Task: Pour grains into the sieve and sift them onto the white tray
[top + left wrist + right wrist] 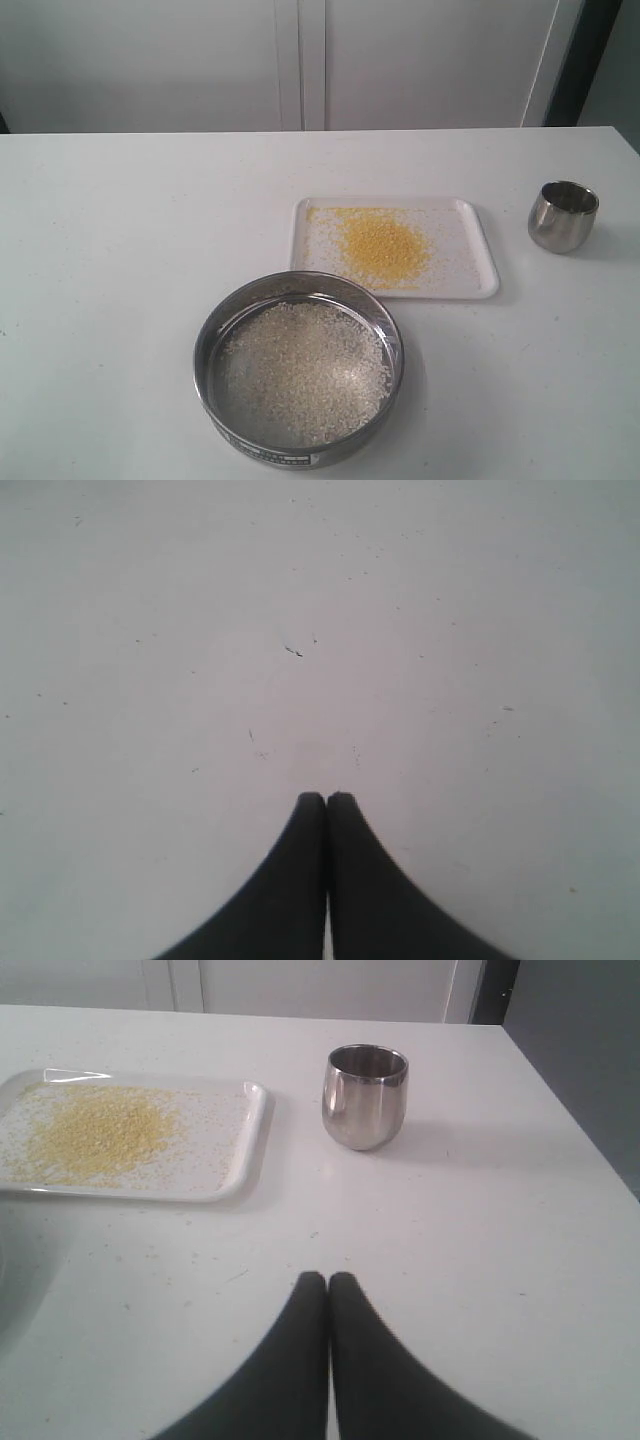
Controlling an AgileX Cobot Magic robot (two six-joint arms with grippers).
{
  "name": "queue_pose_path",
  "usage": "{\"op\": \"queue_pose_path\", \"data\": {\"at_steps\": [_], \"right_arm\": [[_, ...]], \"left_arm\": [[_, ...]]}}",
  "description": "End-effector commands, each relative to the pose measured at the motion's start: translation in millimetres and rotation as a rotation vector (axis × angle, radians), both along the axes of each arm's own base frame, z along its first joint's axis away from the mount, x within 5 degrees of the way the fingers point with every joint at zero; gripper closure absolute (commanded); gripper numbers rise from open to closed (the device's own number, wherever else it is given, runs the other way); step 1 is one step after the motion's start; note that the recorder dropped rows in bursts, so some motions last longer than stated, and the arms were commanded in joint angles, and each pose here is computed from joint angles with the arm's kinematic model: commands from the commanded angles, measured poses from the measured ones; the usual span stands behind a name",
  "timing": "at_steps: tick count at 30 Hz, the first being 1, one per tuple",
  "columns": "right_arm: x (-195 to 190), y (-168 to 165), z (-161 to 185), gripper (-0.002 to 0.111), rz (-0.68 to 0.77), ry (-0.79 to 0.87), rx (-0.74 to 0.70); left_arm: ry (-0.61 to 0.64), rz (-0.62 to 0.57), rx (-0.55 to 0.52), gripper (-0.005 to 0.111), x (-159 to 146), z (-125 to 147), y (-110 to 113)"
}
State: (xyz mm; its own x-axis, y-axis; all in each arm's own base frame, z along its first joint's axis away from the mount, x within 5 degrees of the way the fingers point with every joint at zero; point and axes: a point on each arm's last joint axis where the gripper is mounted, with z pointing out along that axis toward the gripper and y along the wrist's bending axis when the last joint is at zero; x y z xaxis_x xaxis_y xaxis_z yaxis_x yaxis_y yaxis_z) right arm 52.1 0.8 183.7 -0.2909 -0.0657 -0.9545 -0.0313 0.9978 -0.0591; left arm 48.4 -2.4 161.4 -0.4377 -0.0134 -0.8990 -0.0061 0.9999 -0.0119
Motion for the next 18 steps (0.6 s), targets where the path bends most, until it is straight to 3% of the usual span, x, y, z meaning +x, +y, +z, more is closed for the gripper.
{"op": "queue_pose_path", "data": {"at_steps": [1,18], "right_arm": [[0.9,-0.2,-3.4,0.108,0.001,-0.018,-0.007],[1.2,-0.2,-2.3,0.108,0.001,-0.032,-0.007]], "left_arm": [[0.008,0.001,-0.009,0.107,-0.2,-3.3,-0.3],[0.008,0.001,-0.009,0.107,-0.2,-3.3,-0.3]]}}
